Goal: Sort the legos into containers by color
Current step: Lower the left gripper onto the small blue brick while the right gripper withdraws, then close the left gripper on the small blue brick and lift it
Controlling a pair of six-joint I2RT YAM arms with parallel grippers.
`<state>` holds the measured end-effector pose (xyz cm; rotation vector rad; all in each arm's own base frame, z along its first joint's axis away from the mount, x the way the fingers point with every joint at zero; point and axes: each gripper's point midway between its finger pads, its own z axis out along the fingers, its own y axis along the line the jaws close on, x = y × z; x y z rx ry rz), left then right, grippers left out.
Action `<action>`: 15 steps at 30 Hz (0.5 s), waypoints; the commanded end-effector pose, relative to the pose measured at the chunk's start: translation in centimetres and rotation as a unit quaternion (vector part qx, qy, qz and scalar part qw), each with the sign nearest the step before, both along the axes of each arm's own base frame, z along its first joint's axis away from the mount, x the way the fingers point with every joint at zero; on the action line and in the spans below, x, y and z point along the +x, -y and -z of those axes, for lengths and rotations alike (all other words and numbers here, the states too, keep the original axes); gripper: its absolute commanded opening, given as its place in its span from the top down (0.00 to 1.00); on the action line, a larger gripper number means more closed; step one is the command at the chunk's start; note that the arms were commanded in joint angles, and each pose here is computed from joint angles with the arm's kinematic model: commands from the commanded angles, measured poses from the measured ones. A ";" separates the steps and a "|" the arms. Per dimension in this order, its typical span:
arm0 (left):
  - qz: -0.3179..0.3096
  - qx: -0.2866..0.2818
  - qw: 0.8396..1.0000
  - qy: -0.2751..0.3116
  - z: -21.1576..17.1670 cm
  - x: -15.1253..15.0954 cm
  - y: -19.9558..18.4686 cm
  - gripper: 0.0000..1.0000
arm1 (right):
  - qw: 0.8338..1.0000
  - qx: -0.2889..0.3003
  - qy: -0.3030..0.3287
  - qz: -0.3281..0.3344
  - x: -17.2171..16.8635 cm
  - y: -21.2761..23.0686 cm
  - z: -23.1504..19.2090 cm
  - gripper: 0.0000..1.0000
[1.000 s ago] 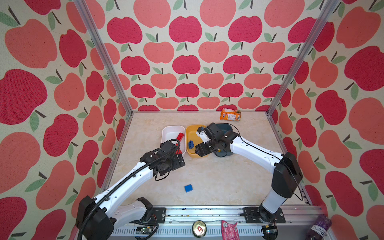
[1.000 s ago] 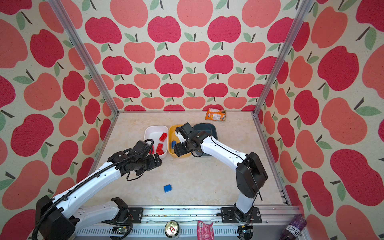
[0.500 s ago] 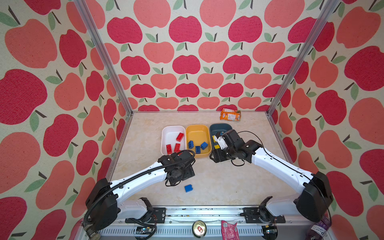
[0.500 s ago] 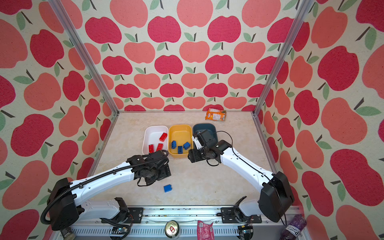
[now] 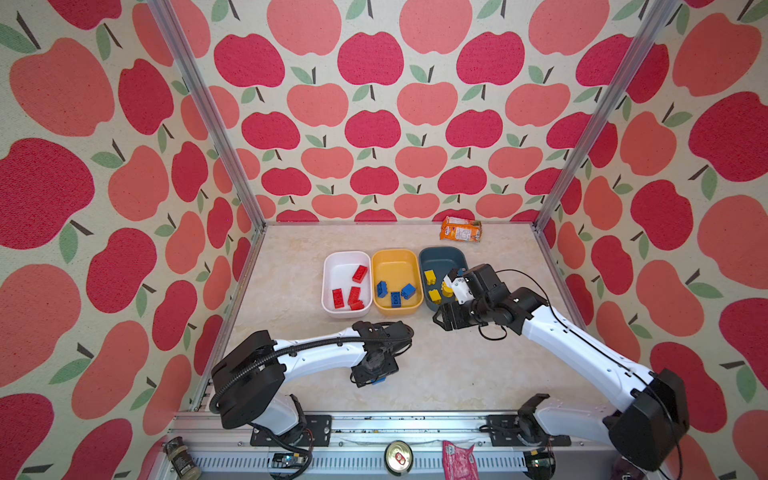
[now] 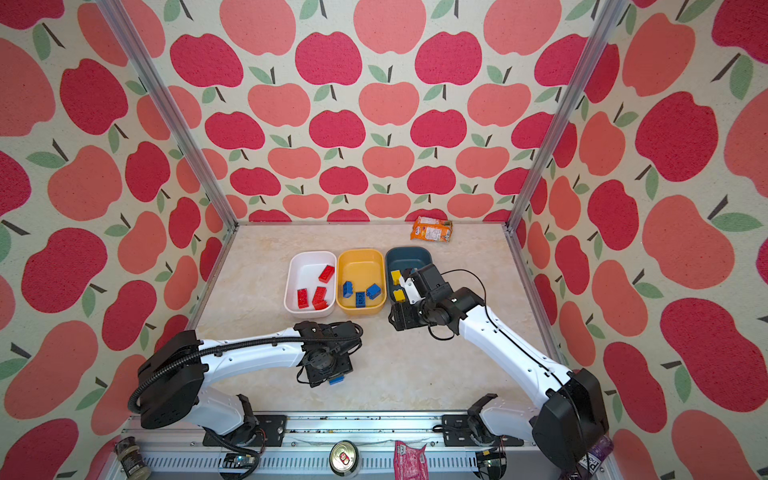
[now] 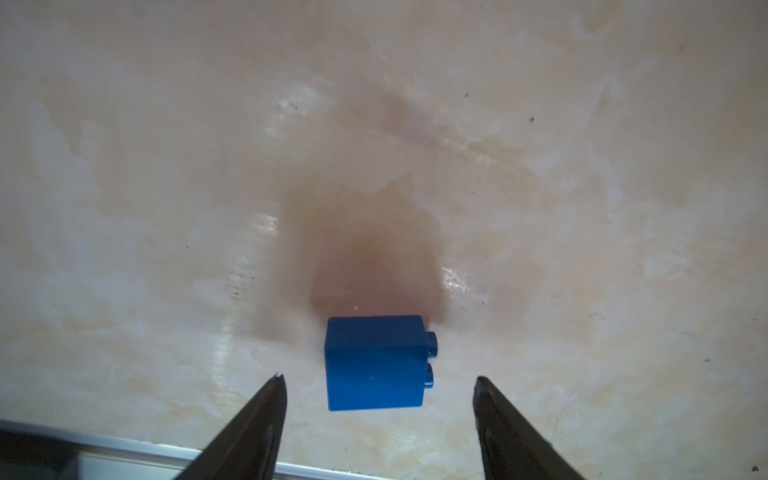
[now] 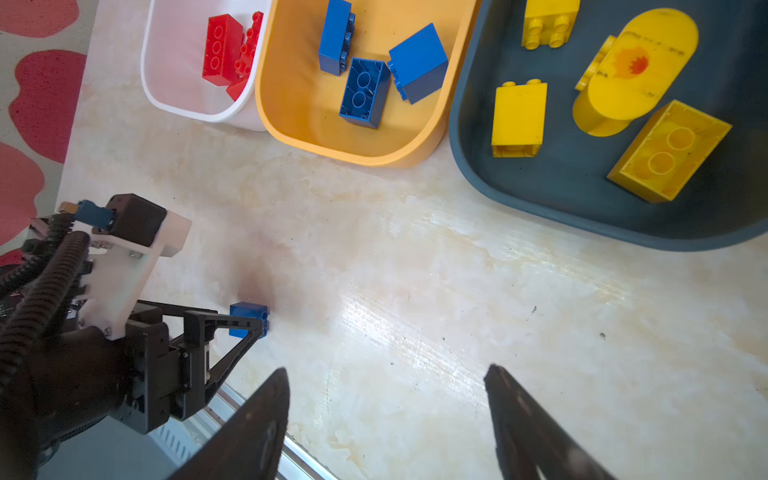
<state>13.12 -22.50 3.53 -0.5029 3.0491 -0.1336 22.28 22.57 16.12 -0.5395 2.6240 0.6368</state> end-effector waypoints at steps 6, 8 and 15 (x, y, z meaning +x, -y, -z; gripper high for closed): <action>-0.030 0.004 0.999 -0.012 1.7 -0.6 -0.1 0.33 | 1.000 -0.004 -0.008 -0.005 -1.1 1.1 0.0 0.23; -0.030 0.009 0.999 -0.014 2.0 -0.6 -0.2 0.34 | 1.000 -0.005 -0.009 -0.003 -1.2 1.3 0.1 0.23; -0.026 0.020 0.999 -0.019 2.3 -0.7 -0.3 0.37 | 1.000 -0.004 -0.013 -0.001 -1.1 1.3 0.2 0.23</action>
